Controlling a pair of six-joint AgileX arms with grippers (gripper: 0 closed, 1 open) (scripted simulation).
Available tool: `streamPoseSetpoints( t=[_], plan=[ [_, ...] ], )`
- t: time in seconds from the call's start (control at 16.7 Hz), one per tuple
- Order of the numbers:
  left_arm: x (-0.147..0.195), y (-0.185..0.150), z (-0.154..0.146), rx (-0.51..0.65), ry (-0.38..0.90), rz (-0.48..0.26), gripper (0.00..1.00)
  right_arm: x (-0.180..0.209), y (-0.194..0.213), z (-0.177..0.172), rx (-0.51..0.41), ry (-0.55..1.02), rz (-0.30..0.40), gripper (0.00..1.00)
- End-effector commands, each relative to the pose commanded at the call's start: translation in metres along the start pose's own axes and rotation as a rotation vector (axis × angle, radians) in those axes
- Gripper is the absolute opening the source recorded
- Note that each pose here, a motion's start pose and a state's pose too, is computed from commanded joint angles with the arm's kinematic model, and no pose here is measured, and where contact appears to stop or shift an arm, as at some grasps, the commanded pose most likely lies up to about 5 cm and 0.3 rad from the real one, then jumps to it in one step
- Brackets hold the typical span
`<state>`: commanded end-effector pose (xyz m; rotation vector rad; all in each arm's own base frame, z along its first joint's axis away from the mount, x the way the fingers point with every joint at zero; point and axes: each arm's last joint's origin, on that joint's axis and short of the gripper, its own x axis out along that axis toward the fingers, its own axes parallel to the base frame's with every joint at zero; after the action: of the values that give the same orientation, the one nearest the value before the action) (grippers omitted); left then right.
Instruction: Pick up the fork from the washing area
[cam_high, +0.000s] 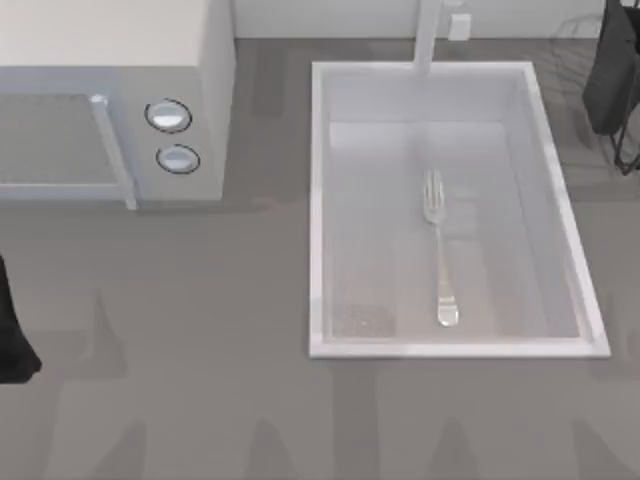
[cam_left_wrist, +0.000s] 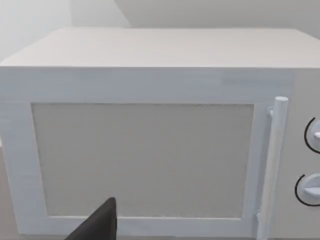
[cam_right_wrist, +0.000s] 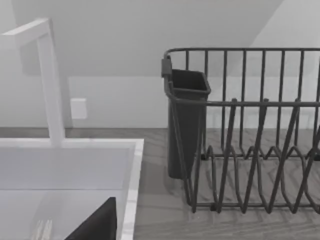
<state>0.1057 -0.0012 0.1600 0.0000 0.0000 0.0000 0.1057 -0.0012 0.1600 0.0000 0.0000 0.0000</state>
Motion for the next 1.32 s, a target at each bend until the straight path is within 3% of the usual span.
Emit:
streamPoseSetpoints(
  t=[0.6,0.96,1.32],
  plan=[
    [0.0,0.0,0.0,0.0,0.0,0.0,1.0,0.0,0.001,0.012,0.006,0.029,0.006,1.0],
    [0.0,0.0,0.0,0.0,0.0,0.0,1.0,0.02,0.007,0.084,0.043,0.232,0.044,1.0],
    [0.0,0.0,0.0,0.0,0.0,0.0,1.0,0.103,0.03,0.166,0.083,0.568,0.086,1.0]
  ],
)
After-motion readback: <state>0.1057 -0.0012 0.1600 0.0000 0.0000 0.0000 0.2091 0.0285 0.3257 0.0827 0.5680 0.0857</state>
